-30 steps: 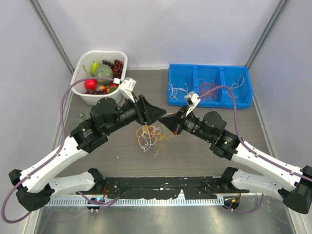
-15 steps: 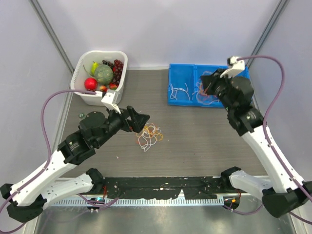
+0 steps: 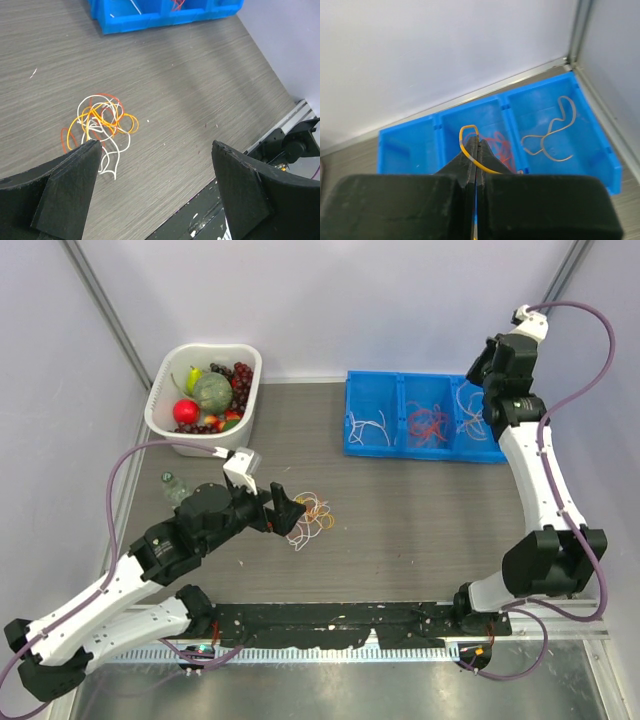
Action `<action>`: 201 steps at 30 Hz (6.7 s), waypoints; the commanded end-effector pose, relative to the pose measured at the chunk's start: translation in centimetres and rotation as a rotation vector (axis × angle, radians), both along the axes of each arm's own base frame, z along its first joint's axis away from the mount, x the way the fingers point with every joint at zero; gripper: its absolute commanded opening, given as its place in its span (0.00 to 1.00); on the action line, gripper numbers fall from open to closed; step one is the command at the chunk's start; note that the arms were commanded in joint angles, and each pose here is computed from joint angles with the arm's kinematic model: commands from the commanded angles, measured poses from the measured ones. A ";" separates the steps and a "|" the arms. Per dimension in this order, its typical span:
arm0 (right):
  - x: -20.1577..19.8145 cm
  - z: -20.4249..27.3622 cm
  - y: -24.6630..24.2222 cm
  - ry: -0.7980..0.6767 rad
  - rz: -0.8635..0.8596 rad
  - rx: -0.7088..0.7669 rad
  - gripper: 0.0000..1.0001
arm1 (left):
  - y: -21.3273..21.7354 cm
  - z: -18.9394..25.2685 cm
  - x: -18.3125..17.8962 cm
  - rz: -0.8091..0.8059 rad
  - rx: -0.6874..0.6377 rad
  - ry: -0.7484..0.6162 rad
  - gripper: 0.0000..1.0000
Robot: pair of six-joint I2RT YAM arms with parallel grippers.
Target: Untangle the cables
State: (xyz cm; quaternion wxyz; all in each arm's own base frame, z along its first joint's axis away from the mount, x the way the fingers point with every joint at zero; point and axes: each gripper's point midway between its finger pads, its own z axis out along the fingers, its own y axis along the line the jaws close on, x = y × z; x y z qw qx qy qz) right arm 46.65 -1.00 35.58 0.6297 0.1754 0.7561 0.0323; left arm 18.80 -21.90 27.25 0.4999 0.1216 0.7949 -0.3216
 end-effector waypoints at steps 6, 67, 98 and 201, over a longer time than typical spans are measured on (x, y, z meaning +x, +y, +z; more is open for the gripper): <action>4.1 0.2 -6.8 -0.059 -0.184 -0.070 0.01 | 1.7 -0.6 0.4 0.040 0.075 -0.047 0.96; -7.0 -26.3 -11.0 -0.197 -0.388 1.212 0.53 | -1.8 -7.2 -1.4 -0.110 0.090 0.144 0.75; 0.5 -19.1 -13.2 0.019 -0.303 0.803 0.01 | -2.1 -6.8 -0.8 -0.052 0.037 0.176 0.74; -16.8 -25.7 28.1 0.465 0.751 -0.114 0.63 | 5.2 27.0 0.0 0.044 -0.402 -0.438 0.00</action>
